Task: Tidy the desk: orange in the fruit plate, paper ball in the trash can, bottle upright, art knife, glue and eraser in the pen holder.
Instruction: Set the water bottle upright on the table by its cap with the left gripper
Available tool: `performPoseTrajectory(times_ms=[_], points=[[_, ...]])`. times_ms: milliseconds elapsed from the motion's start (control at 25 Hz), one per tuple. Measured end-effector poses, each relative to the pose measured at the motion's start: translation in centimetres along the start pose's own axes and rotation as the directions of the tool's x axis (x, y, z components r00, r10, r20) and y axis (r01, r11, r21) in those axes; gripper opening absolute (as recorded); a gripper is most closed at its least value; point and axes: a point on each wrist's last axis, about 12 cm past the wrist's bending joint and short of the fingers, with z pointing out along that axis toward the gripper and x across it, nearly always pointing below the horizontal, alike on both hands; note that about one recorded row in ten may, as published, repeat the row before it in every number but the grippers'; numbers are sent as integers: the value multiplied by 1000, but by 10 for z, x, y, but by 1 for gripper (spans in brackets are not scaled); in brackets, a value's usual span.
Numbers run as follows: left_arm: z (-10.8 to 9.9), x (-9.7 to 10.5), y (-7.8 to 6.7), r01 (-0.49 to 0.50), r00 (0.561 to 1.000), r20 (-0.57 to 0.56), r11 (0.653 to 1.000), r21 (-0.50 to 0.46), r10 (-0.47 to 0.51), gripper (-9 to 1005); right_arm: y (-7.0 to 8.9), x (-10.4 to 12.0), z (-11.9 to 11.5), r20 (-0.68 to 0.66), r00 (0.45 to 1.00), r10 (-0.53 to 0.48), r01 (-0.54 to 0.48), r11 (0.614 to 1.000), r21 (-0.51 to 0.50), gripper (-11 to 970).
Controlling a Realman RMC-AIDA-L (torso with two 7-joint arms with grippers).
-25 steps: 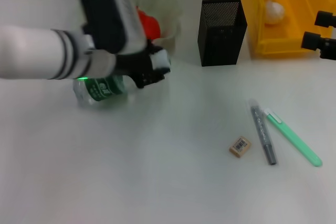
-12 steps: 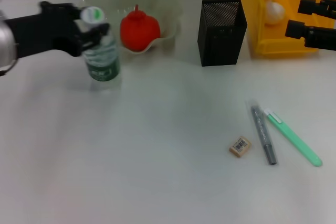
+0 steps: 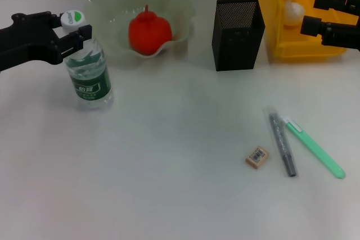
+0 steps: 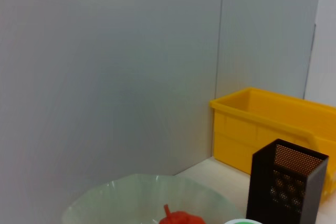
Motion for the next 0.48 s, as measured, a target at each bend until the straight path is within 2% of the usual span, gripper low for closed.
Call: performPoseTrajectory(times_ms=[200,480], points=[[2,4,9,34,999,18,999,-10,-34,490,0,-1,1,1,1000,-2,2,1000,-1,837],[7,4,10,36,998,46,999,3,-36,501,-1,0,2,3,1000,9,-9,1000,1,837]])
